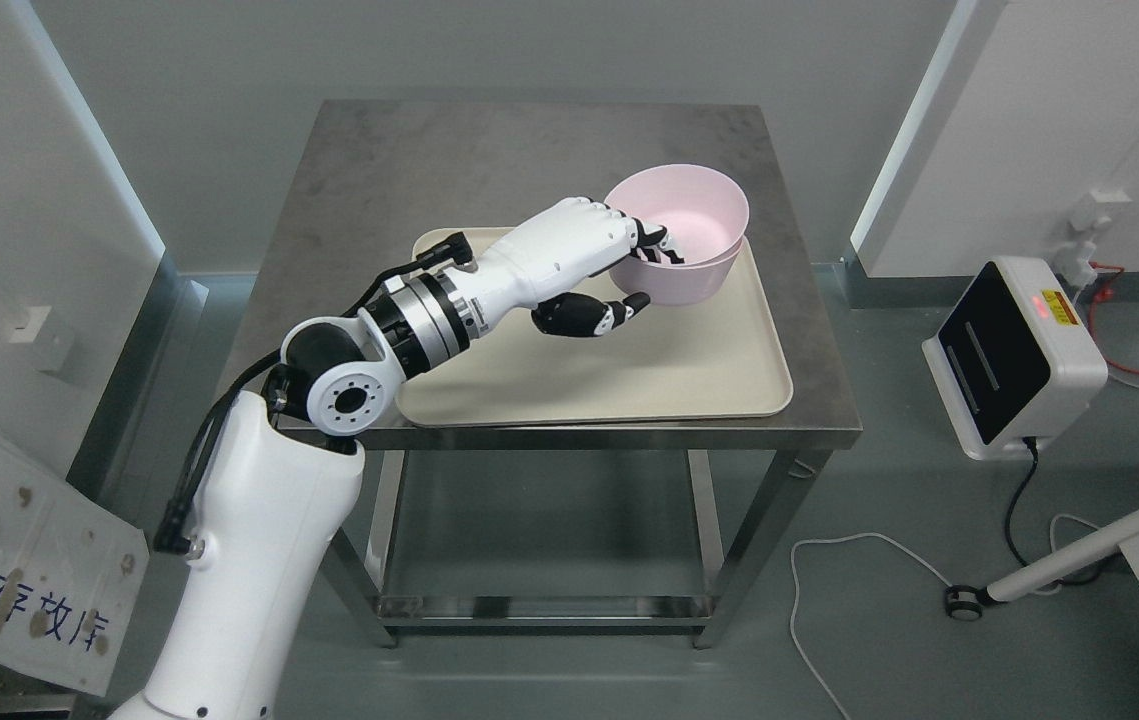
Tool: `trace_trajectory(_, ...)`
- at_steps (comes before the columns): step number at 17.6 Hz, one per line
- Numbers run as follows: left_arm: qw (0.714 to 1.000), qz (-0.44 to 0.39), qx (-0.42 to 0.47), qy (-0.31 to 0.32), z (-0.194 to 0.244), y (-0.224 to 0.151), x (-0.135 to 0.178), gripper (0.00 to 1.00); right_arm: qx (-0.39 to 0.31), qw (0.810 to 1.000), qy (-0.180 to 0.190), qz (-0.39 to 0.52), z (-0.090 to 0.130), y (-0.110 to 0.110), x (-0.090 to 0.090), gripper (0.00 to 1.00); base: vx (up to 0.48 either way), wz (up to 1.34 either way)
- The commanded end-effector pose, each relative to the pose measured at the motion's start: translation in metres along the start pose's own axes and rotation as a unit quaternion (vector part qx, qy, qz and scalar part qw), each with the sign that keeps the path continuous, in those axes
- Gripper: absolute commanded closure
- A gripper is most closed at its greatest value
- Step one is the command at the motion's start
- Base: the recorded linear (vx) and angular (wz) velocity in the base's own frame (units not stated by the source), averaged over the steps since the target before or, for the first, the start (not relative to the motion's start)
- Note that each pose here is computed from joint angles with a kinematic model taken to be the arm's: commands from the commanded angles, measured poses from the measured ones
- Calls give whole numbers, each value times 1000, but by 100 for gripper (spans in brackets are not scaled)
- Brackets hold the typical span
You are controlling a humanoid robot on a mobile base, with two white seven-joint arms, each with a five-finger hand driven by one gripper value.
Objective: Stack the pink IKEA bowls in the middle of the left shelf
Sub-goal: 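Lift the stacked pink bowls off the tray with the left hand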
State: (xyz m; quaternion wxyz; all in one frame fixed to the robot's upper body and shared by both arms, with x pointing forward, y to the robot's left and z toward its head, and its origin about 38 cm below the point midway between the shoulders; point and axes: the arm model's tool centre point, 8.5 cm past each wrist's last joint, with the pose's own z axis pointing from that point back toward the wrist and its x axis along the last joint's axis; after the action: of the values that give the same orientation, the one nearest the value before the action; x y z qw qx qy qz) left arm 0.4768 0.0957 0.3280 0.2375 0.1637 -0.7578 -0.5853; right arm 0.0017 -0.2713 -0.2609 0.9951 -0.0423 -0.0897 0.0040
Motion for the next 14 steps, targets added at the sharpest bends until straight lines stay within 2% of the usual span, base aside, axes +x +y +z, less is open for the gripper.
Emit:
trace_trajectory(1,998,-1,62,28,47,20,-14,98,-8,1000,0,1,0,-11,0,0,5,-48)
trace_trajectory(6,996,5,79,49,61,25,-25,97,-8,1000,0,1,0,-11,0,0,-51,17)
trace_trajectory(14,994,10,88,56,66,29,-30,98,-8,1000,0,1,0,-11,0,0,-224,79)
